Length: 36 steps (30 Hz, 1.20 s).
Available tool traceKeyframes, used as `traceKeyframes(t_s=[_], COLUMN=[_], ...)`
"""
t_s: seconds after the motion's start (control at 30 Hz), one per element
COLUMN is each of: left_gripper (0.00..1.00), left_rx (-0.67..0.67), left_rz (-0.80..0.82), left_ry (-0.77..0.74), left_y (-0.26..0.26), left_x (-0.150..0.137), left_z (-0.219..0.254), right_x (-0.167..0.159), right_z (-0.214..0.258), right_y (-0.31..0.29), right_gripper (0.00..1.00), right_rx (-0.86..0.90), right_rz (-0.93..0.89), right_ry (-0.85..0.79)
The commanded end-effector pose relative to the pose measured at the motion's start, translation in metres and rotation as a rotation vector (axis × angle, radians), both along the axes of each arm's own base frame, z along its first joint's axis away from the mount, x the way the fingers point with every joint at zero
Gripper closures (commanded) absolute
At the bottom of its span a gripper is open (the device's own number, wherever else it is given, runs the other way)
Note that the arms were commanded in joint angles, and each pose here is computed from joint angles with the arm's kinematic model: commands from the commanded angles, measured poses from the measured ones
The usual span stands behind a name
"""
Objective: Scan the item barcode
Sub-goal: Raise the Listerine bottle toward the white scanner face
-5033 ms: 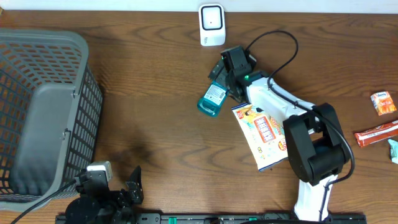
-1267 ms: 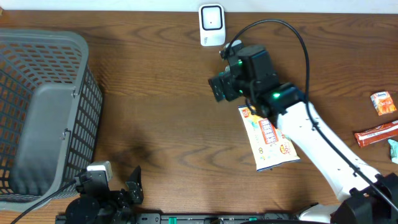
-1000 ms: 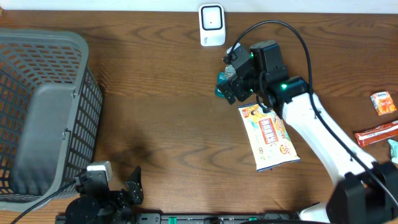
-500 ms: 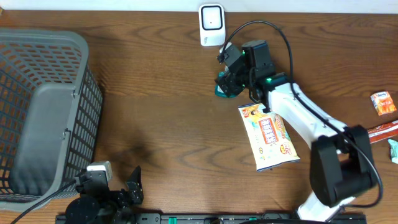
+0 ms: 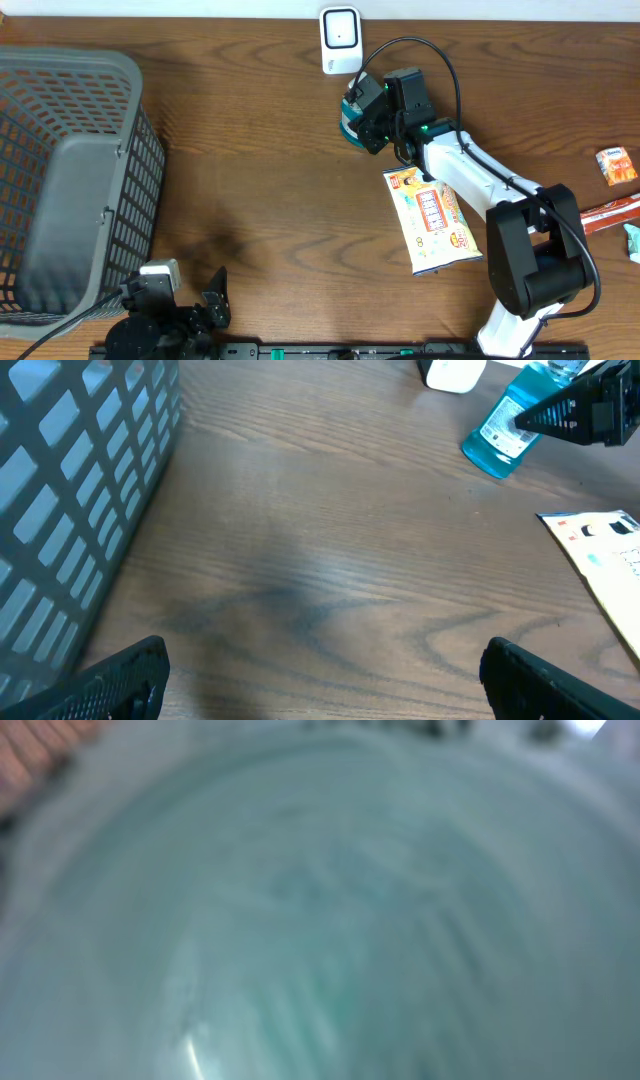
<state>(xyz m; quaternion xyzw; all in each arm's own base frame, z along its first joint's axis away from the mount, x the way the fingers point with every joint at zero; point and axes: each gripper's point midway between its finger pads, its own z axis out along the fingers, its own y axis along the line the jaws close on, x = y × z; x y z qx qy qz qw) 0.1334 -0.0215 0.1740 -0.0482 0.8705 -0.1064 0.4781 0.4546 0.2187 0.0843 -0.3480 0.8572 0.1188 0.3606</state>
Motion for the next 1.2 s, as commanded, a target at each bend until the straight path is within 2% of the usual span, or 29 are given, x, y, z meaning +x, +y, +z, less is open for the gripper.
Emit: traceKeyframes(t_s=[0.0, 0.1, 0.2, 0.37, 0.43, 0.47, 0.5, 0.67, 0.8, 1.0, 1.17], left_gripper=[0.02, 0.01, 0.01, 0.01, 0.01, 0.01, 0.01, 0.01, 0.01, 0.01, 0.01], left_rx=[0.014, 0.014, 0.014, 0.014, 0.014, 0.014, 0.014, 0.014, 0.014, 0.014, 0.014], left_rz=[-0.01, -0.01, -0.01, -0.01, -0.01, -0.01, -0.01, -0.01, -0.01, -0.01, -0.01], left_ry=[-0.006, -0.006, -0.006, -0.006, -0.006, -0.006, -0.006, -0.006, -0.006, -0.006, -0.006], left_y=[0.0, 0.0, 0.0, 0.0, 0.0, 0.0, 0.0, 0.0, 0.0, 0.0, 0.0], left_x=[0.0, 0.0, 0.0, 0.0, 0.0, 0.0, 0.0, 0.0, 0.0, 0.0, 0.0], left_z=[0.001, 0.001, 0.001, 0.001, 0.001, 0.001, 0.001, 0.001, 0.001, 0.001, 0.001], right_x=[0.004, 0.003, 0.001, -0.006, -0.009, -0.011, -0.011, -0.01, -0.006, 0.013, 0.023], right_z=[0.008, 0.012, 0.02, 0.044, 0.055, 0.062, 0.067, 0.067, 0.062, 0.061, 0.041], right_y=[0.003, 0.003, 0.002, 0.0, -0.002, -0.002, -0.002, -0.003, -0.002, -0.001, -0.002], right_gripper=[0.79, 0.66, 0.48, 0.36, 0.26, 0.16, 0.12, 0.04, 0.01, 0.01, 0.01], right_rx=[0.035, 0.044, 0.049, 0.067, 0.081, 0.089, 0.1, 0.1, 0.097, 0.119, 0.113], right_rz=[-0.008, -0.018, -0.021, -0.032, -0.043, -0.048, -0.055, -0.064, -0.068, -0.11, -0.148], right_ry=[-0.008, -0.005, -0.009, -0.023, -0.028, -0.034, -0.038, -0.039, -0.042, -0.099, -0.089])
